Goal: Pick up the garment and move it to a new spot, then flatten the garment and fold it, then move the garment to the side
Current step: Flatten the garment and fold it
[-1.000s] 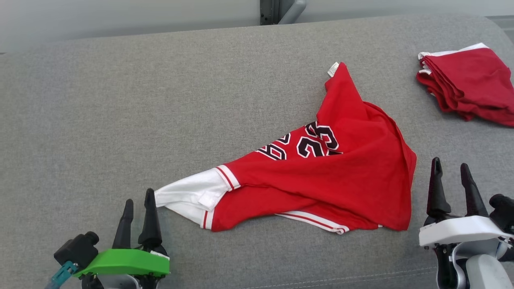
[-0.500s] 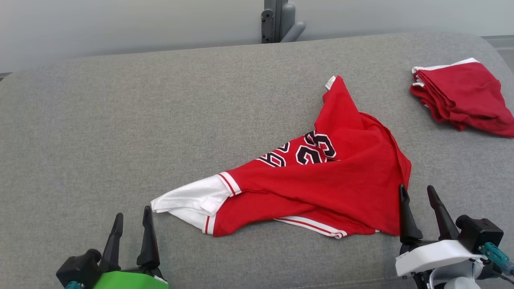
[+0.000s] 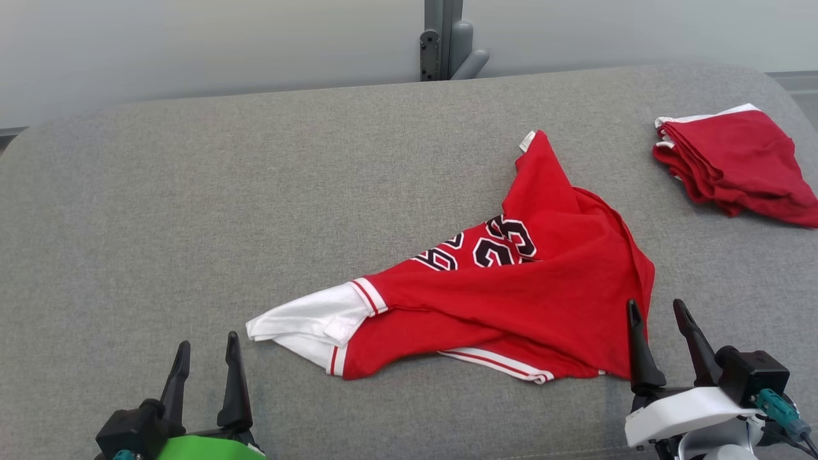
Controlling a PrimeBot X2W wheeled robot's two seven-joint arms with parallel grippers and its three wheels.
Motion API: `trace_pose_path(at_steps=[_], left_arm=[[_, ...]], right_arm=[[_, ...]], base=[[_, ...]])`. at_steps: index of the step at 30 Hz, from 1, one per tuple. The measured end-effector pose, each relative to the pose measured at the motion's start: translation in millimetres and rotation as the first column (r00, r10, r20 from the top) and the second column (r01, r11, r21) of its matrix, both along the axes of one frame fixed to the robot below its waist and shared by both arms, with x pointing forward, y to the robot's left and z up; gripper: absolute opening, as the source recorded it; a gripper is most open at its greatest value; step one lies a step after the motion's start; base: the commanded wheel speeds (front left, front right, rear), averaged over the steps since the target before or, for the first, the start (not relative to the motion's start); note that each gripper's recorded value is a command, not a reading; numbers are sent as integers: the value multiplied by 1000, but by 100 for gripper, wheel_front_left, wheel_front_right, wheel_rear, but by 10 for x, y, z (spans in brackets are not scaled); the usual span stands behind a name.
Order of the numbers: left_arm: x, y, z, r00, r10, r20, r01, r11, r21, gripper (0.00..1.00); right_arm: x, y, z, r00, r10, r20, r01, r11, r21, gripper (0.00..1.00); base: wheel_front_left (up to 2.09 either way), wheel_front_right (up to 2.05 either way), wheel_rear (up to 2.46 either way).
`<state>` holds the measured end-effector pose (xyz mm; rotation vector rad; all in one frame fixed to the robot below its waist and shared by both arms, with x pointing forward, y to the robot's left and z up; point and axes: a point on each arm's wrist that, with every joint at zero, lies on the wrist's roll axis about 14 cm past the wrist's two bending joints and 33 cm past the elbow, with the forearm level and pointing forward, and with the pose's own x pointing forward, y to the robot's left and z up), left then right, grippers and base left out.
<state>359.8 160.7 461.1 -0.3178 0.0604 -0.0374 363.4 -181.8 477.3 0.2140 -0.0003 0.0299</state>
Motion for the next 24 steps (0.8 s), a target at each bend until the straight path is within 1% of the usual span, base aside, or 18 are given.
trace_pose_path(at_steps=[4, 6, 8, 12, 17, 19, 24], left_arm=[[-5, 0, -3, 1000, 0, -1, 0, 1000, 0, 100], [-3, -8, -14, 1000, -4, -4, 4, 1000, -1, 100], [3, -15, -30, 1000, -6, -8, 6, 1000, -2, 100], [29, -45, -67, 1000, -15, -19, 15, 1000, -8, 100], [76, -58, -129, 999, -17, -37, 16, 1000, -15, 100], [86, -74, -162, 999, -22, -47, 21, 1000, -16, 100], [131, -96, -176, 998, -28, -49, 27, 999, -17, 100]], right_arm=[[3, 3, -5, 1000, 1, -2, -1, 1000, -1, 100], [-10, -16, -78, 1000, -6, -25, 6, 1000, 7, 100], [-63, -39, -244, 997, -17, -78, 19, 999, 30, 100], [-210, -53, -615, 979, -39, -201, 66, 990, 126, 100], [-293, -23, -860, 957, -49, -284, 116, 968, 223, 100], [-288, -33, -911, 951, -61, -302, 145, 953, 266, 100], [-227, 15, -1005, 941, -58, -334, 176, 926, 334, 100]], base=[[0, 0, 0], [0, 0, 0], [0, 0, 0], [0, 0, 0], [0, 0, 0], [0, 0, 0], [0, 0, 0]])
